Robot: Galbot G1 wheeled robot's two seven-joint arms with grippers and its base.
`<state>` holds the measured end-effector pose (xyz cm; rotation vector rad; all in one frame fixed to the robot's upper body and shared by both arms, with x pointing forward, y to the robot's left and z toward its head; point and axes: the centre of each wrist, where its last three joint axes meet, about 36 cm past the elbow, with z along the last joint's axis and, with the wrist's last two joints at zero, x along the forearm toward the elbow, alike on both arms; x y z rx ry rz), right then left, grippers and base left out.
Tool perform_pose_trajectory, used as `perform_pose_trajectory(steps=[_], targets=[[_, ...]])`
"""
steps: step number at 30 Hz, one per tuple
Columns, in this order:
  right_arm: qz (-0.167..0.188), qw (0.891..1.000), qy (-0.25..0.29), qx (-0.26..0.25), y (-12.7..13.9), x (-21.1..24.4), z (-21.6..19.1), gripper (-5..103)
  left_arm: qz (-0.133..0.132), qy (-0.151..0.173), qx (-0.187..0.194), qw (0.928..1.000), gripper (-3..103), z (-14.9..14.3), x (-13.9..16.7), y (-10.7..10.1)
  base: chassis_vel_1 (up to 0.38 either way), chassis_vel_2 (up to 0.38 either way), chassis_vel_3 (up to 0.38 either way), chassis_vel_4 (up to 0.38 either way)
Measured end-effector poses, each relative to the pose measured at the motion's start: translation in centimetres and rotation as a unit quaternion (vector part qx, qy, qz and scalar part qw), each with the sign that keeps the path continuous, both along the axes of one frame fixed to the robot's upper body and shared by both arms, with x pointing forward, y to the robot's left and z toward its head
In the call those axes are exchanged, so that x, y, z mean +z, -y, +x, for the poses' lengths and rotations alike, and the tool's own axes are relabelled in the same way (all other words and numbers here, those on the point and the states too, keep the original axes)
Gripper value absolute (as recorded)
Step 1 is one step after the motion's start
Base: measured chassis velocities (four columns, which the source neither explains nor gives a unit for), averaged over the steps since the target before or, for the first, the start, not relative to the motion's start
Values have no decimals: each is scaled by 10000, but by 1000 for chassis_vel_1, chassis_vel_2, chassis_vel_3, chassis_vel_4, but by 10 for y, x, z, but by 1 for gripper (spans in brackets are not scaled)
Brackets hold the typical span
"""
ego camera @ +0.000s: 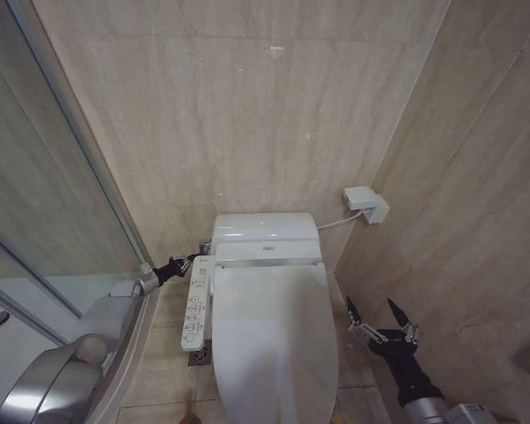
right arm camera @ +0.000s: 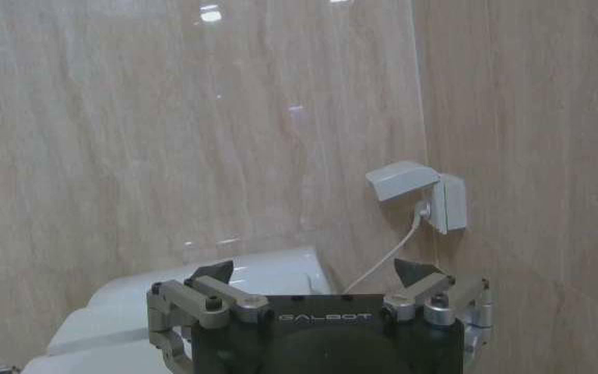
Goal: Open the toilet lid, clean the toilet bowl with a toilet brush, close the toilet lid, and flush.
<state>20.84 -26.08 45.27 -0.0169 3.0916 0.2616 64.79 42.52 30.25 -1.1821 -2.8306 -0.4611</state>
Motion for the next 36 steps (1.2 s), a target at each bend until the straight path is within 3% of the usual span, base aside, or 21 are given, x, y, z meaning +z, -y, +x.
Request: perform_pose_trajectory(steps=[6,7,8,9,12,13,14,15,16,17,19,20,21,22,24,25,28,30,33,34,36], targets=[[0,10000,0,0,0,0,0,100,-210,129,287,9993,0,-2,-4,4,0,0,0,0],[0,10000,0,0,0,0,0,100,-319,245,445,9982,0,-2,-3,6,0,0,0,0],[0,10000,0,0,0,0,0,100,-632,544,845,9929,0,-4,-3,11,0,0,0,0],[0,10000,0,0,0,0,0,100,-632,544,845,9929,0,-4,-3,11,0,0,0,0],[0,10000,0,0,0,0,0,100,-1137,1157,1498,9753,0,-9,-1,15,0,0,0,0],[0,10000,0,0,0,0,0,100,-1137,1157,1498,9753,0,-9,-1,15,0,0,0,0],[0,10000,0,0,0,0,0,100,-1215,1285,1636,9705,0,-9,2,15,0,0,0,0],[0,10000,0,0,0,0,0,100,-1435,1516,1902,9593,0,-9,9,18,0,0,0,0],[0,10000,0,0,0,0,0,100,-1563,1623,2045,9526,0,-10,13,20,0,0,0,0],[0,10000,0,0,0,0,0,100,-1563,1623,2045,9526,0,-10,13,20,0,0,0,0],[0,10000,0,0,0,0,0,100,-1768,1716,2277,9421,0,-12,20,27,0,0,0,0],[0,10000,0,0,0,0,0,100,-2047,1673,2572,9295,0,-16,26,37,0,0,0,0],[0,10000,0,0,0,0,0,100,-2168,1620,2702,9240,0,-18,28,42,0,0,0,0],[0,10000,0,0,0,0,0,100,-2168,1620,2702,9240,0,-18,28,42,0,0,0,0],[0,10000,0,0,0,0,0,100,-2421,1400,3172,9062,0,-27,34,54,0,0,0,0],[0,10000,0,0,0,0,0,100,-2421,1400,3172,9062,0,-27,34,54,0,0,0,0],[0,10000,0,0,0,0,0,100,-2500,1114,3595,8921,0,-41,45,68,0,0,0,0],[0,10000,0,0,0,0,0,100,-2498,1042,3725,8877,0,-45,48,73,0,0,0,0],[0,10000,0,-1,0,0,0,100,-2591,673,4292,8626,0,-68,71,88,0,0,0,0],[0,10000,0,-1,0,0,0,100,-2591,673,4292,8626,0,-68,71,88,0,0,0,0],[0,10000,1,0,0,0,0,100,-2553,478,4620,8480,0,-92,87,85,0,0,0,0]])
